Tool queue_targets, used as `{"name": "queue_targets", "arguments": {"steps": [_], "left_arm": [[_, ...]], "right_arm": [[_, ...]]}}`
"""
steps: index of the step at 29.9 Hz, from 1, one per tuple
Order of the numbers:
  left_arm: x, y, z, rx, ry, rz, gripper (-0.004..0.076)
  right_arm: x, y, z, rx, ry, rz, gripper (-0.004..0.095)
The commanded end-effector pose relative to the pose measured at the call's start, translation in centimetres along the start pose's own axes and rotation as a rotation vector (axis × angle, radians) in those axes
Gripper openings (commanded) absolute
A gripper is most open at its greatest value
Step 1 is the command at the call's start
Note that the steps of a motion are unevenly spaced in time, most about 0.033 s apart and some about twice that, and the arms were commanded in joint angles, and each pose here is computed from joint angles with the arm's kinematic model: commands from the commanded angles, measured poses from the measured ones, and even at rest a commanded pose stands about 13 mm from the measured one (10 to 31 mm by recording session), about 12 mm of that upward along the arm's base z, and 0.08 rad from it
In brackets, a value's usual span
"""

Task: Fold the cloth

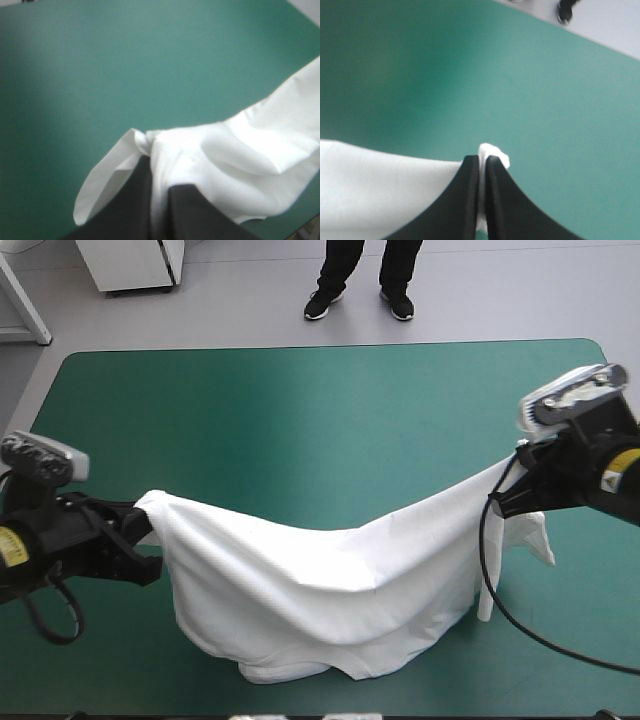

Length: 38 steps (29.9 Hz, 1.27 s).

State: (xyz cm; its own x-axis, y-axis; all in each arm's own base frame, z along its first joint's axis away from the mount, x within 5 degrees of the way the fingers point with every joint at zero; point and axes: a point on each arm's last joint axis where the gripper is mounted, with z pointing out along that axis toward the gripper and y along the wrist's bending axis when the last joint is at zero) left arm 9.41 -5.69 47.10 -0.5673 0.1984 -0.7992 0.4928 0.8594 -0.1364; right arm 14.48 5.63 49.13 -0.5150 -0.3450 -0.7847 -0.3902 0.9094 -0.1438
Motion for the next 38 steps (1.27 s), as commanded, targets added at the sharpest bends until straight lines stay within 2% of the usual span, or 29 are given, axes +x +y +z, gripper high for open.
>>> {"name": "queue_targets", "arguments": {"steps": [1, 4, 12, 18, 23, 28, 30, 38], "left_arm": [[-0.4, 0.9, 2.3, -0.055, 0.101, 0.0, -0.0009], [-1.3, 1.9, 4.9, -0.116, 0.146, 0.013, -0.0009], [-3.4, 4.2, 12.3, -0.216, 0.204, 0.091, -0.0009], [-3.8, 6.7, 17.7, -0.277, 0.257, 0.087, -0.0008], [-3.8, 10.3, 20.9, -0.286, 0.247, 0.027, -0.0009], [-4.4, 14.1, 23.3, -0.331, 0.266, 0.002, -0.0009], [-5.0, 15.2, 24.0, -0.342, 0.265, 0.01, -0.0009], [-6.0, 17.1, 27.5, -0.359, 0.322, 0.059, -0.0009]], "right_arm": [[-0.3, -0.6, 4.0, 0.104, 0.084, -0.045, -0.0017], [-0.9, -0.6, 8.3, 0.13, 0.155, -0.081, -0.0017], [-1.7, -0.9, 17.3, 0.136, 0.219, -0.102, -0.0017], [-2.1, -1.1, 21.8, 0.101, 0.243, -0.091, -0.0017], [-3.9, -2.5, 24.6, 0.115, 0.23, -0.064, -0.0017], [-5.0, -3.9, 28.4, 0.04, 0.23, -0.003, -0.0017], [-4.9, -3.8, 29.8, 0.009, 0.24, -0.015, -0.0017], [-2.5, -2.7, 35.7, -0.093, 0.339, -0.004, -0.0017]]}}
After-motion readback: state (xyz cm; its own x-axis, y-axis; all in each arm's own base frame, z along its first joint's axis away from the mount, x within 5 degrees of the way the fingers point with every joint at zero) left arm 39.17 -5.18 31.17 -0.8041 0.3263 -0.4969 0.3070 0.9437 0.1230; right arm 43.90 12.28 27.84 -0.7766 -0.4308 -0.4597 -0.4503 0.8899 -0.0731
